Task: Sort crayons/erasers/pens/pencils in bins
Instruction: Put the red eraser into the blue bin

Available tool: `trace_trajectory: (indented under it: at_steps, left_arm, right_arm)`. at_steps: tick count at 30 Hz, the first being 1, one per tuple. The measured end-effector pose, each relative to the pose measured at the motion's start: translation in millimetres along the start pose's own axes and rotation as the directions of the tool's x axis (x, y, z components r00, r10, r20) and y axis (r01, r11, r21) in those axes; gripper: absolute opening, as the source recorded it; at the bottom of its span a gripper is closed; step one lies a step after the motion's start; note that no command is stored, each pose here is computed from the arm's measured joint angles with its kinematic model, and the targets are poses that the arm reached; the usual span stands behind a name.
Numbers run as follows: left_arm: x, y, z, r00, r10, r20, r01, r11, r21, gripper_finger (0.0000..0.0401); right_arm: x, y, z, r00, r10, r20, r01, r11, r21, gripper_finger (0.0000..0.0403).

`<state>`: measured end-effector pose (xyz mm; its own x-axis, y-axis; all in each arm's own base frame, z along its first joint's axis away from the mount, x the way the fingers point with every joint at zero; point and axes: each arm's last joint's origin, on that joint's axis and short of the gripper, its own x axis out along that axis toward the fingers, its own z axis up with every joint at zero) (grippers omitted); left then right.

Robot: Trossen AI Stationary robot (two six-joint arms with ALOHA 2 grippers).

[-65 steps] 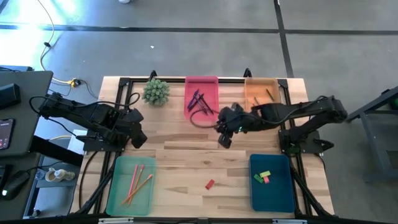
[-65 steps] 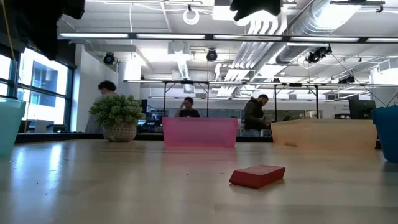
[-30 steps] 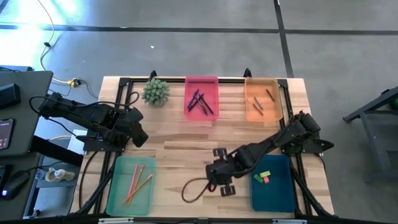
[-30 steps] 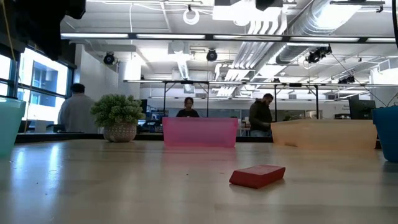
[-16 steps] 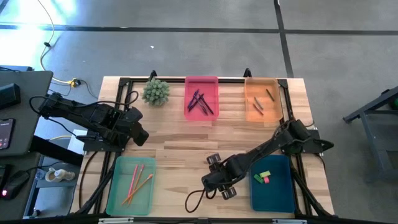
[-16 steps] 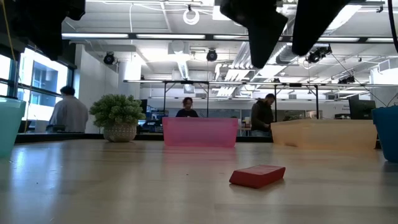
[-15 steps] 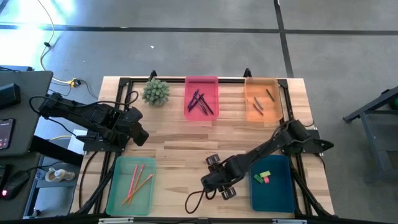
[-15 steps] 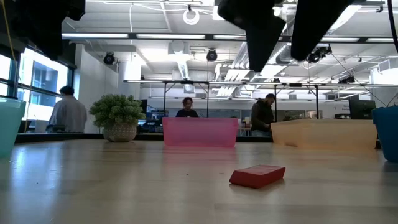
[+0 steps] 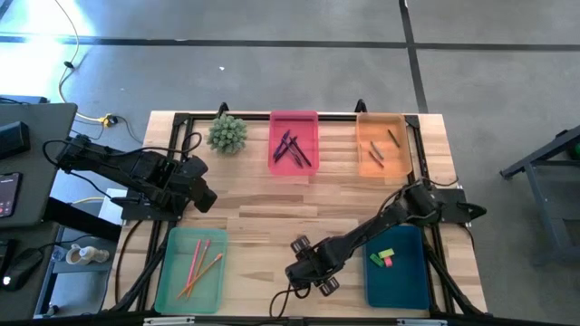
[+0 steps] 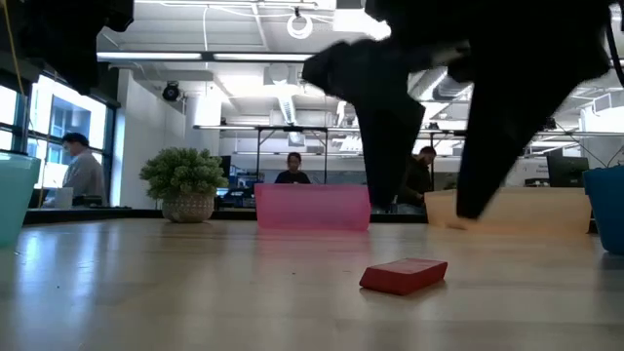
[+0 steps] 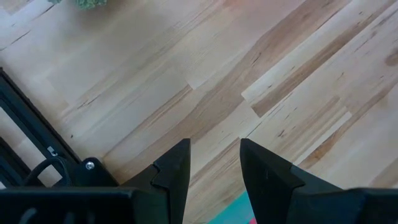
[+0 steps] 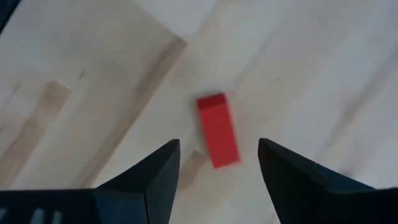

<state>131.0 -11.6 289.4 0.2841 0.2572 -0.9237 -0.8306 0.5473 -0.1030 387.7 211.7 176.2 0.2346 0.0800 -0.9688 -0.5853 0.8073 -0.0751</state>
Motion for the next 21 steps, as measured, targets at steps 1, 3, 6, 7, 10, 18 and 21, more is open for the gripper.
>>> trace_trajectory:
  at_steps: [1,3,6,7,10,18,21]
  left_arm:
    - [0.0,0.0,0.0,1.000,0.001,0.001,-0.001,1.000,0.000,0.0127]
    - [-0.1,0.1,0.2,1.000,0.003,0.007,-0.003,1.000,0.000,0.0127]
    - [0.8,-0.5,0.7,1.000,0.015,0.019,-0.015,1.000,0.002,0.0127]
    - [1.0,-0.7,0.8,1.000,0.015,0.019,-0.016,1.000,0.002,0.0127]
    - [1.5,-1.3,0.9,1.000,0.020,0.019,-0.020,1.000,0.003,0.0127]
    - [3.8,-3.6,1.2,0.999,0.033,0.013,-0.033,0.999,0.030,0.0127]
    - [3.9,-3.7,1.2,0.999,0.033,0.012,-0.034,0.999,0.035,0.0127]
  right_arm:
    - [3.8,0.4,0.1,1.000,0.009,-0.004,-0.009,1.000,-0.001,0.0209]
    - [11.6,0.7,-0.4,1.000,0.010,-0.021,-0.010,1.000,-0.001,0.0209]
    - [20.5,0.8,-1.2,0.999,-0.001,-0.041,0.001,1.000,-0.002,0.0209]
    - [23.1,-0.1,-1.9,0.999,-0.001,-0.049,0.001,1.000,0.000,0.0209]
    - [30.0,-3.2,-3.3,0.998,0.005,-0.065,-0.004,1.000,0.008,0.0209]
    - [36.0,-12.8,-5.8,0.995,0.061,-0.075,-0.055,0.996,0.070,0.0198]
    - [36.4,-14.5,-6.5,0.995,0.061,-0.079,-0.053,0.994,0.094,0.0180]
